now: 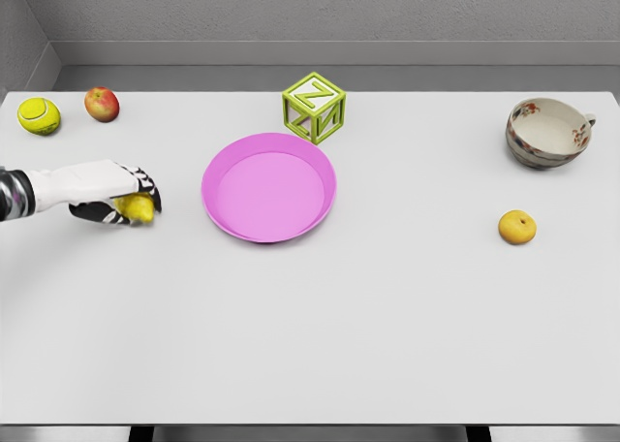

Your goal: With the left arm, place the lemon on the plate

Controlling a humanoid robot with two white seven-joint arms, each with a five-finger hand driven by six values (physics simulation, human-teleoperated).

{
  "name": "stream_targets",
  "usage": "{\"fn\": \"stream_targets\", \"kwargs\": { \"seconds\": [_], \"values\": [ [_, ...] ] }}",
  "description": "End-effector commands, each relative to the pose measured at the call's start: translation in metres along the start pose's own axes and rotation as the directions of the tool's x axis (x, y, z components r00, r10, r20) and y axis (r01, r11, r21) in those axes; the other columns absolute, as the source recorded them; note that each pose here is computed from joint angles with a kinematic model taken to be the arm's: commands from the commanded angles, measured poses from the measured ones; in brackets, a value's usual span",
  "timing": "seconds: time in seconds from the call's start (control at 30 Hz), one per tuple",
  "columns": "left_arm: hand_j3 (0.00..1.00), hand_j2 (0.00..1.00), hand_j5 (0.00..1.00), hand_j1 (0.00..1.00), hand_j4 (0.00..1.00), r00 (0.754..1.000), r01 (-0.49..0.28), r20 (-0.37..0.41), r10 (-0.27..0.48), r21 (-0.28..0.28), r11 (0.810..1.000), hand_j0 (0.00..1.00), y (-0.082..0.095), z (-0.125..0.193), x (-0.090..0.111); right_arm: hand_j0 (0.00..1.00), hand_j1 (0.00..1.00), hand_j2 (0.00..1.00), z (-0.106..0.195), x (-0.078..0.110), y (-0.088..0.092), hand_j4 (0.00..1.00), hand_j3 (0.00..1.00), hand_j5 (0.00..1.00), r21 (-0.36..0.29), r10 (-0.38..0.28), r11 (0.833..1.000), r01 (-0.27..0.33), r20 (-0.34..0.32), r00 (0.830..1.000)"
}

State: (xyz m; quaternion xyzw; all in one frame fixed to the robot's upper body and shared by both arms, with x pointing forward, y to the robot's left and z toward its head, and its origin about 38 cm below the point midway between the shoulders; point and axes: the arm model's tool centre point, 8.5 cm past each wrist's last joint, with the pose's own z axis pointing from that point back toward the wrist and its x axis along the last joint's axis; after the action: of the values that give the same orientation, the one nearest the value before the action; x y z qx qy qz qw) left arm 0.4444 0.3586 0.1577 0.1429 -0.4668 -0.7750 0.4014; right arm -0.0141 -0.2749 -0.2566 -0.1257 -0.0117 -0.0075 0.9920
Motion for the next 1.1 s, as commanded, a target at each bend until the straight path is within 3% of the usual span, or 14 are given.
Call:
{"fn": "stream_targets", "kwargs": {
  "seconds": [0.0, 0.23, 0.37, 0.57, 0.8, 1.07],
  "values": [
    [0.5, 0.5, 0.5, 0.5, 0.5, 1.0, -0.006, 0.001, 0.006, 0.006, 1.0, 0.5, 0.001, 0.001, 0.0, 1.0, 1.0, 1.0, 0.0, 0.0, 0.0, 1.0, 1.0, 1.0, 0.0, 0.0, 1.0, 0.0, 0.0, 1.0],
    [0.5, 0.5, 0.5, 0.5, 0.5, 1.0, -0.007, 0.013, 0.007, 0.036, 0.999, 0.5, 0.01, -0.001, 0.003, 1.0, 1.0, 1.0, 0.0, 0.0, 0.0, 1.0, 1.0, 1.0, 0.0, 0.0, 1.0, 0.0, 0.0, 1.0],
    [0.5, 0.5, 0.5, 0.5, 0.5, 1.0, 0.006, 0.029, -0.009, 0.082, 0.997, 0.5, 0.03, -0.005, 0.007, 1.0, 1.0, 1.0, 0.0, 0.0, 0.0, 1.0, 1.0, 1.0, 0.0, 0.0, 1.0, 0.0, 0.0, 1.0],
    [0.49, 0.49, 0.49, 0.49, 0.49, 0.997, -0.017, 0.083, 0.005, 0.137, 0.99, 0.49, 0.046, -0.016, 0.019, 1.0, 1.0, 1.0, 0.0, 0.0, 0.0, 1.0, 1.0, 1.0, 0.0, 0.0, 1.0, 0.0, 0.0, 1.0],
    [0.49, 0.49, 0.49, 0.49, 0.49, 0.982, -0.011, 0.188, -0.026, 0.19, 0.982, 0.49, 0.067, -0.051, 0.056, 1.0, 1.0, 1.0, 0.0, 0.0, 0.0, 1.0, 1.0, 1.0, 0.0, 0.0, 1.0, 0.0, 0.0, 1.0],
    [0.5, 0.5, 0.5, 0.5, 0.5, 0.959, 0.008, 0.272, -0.077, 0.244, 0.97, 0.5, 0.084, -0.067, 0.093, 1.0, 1.0, 1.0, 0.0, 0.0, 0.0, 1.0, 1.0, 1.0, 0.0, 0.0, 1.0, 0.0, 0.0, 1.0]
  ]
}}
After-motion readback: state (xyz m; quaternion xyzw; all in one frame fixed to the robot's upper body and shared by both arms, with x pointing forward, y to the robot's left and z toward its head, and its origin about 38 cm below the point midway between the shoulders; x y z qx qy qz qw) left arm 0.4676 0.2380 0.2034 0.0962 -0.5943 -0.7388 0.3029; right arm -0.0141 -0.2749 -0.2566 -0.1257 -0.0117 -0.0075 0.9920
